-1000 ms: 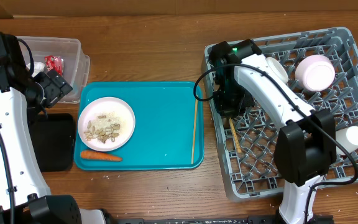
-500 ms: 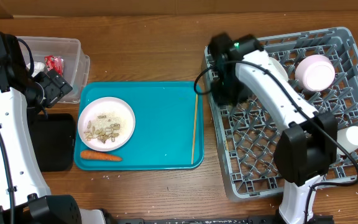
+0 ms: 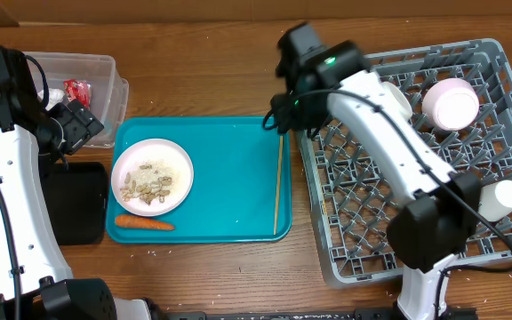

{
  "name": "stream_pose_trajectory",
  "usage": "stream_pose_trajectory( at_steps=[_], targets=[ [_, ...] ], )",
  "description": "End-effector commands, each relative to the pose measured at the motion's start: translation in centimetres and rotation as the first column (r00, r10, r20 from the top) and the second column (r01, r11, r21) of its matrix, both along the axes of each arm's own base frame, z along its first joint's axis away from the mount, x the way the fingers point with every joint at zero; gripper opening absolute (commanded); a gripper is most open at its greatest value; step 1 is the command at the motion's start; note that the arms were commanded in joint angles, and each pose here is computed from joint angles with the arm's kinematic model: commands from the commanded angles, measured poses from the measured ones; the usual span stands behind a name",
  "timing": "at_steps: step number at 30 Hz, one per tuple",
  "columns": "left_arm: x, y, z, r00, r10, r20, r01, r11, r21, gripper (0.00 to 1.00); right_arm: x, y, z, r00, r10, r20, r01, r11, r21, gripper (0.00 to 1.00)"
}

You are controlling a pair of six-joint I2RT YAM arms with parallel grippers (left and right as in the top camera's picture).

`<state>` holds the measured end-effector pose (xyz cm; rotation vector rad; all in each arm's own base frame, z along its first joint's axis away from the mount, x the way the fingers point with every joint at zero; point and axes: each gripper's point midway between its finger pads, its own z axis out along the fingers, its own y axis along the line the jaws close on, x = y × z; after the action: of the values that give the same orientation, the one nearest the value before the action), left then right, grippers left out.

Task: Sort waste into correct bins and load items into the dishwasher
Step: 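Return the right gripper to the tray and grasp the remaining chopstick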

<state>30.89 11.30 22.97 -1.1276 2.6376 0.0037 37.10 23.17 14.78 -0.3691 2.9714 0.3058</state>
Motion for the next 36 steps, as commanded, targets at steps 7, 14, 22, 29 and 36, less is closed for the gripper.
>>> stream_pose_trajectory(
  at_steps=[7,14,22,29,36],
  targets=[
    [0.1,0.0,0.3,1.0,-0.016,0.003,0.016,1.0,0.012,1.0,-4.8,2.7,-8.2,0.986,-0.029,-0.162,0.018,0.997,-0.07,0.54],
    [-0.1,0.0,0.3,1.0,-0.016,-0.005,0.016,1.0,0.009,1.0,-6.8,1.9,-12.5,0.976,-0.081,-0.203,0.059,0.992,-0.109,0.54],
    [-0.1,0.0,0.3,1.0,-0.016,-0.005,0.016,1.0,0.009,1.0,-8.7,0.6,-15.5,0.962,-0.128,-0.242,0.094,0.985,-0.145,0.43],
    [-0.1,0.0,0.3,1.0,-0.016,-0.005,0.016,1.0,0.009,1.0,-8.7,-0.1,-16.0,0.963,-0.14,-0.229,0.101,0.979,-0.175,0.2],
    [-0.1,0.0,0.3,1.0,-0.016,-0.006,0.016,1.0,0.009,1.0,-8.3,-0.6,-16.0,0.968,-0.144,-0.204,0.103,0.974,-0.199,0.05]
  ],
)
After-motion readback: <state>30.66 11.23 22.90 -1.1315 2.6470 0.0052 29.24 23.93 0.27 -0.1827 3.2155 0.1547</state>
